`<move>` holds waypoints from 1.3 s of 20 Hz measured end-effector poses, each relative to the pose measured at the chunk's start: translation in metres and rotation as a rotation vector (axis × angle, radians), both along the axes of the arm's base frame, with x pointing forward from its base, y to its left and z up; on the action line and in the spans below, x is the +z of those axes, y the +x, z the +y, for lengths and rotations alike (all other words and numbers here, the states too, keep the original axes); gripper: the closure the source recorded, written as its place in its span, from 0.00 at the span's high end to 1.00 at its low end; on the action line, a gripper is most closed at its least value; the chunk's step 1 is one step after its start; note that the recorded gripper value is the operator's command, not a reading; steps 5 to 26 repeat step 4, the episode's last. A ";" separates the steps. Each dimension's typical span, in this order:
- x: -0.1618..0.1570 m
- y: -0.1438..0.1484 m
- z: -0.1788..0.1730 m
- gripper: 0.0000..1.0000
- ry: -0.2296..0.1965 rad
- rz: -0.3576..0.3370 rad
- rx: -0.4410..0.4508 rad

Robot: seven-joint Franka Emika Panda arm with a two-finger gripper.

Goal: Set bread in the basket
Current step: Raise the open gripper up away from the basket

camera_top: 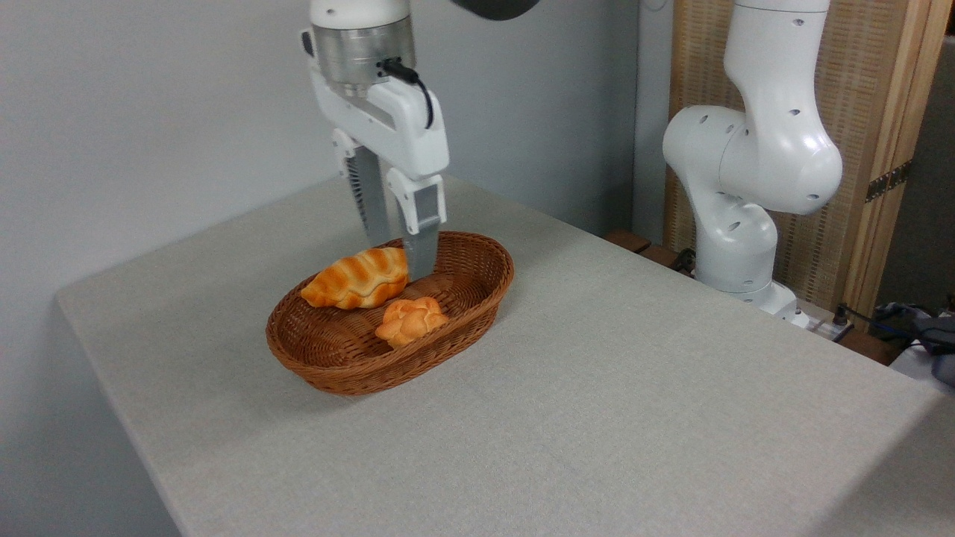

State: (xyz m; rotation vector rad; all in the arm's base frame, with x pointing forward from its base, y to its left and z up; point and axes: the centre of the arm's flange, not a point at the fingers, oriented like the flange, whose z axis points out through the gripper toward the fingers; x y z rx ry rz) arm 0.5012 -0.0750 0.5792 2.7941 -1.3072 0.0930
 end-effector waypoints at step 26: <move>0.005 -0.003 0.015 1.00 -0.002 -0.001 -0.027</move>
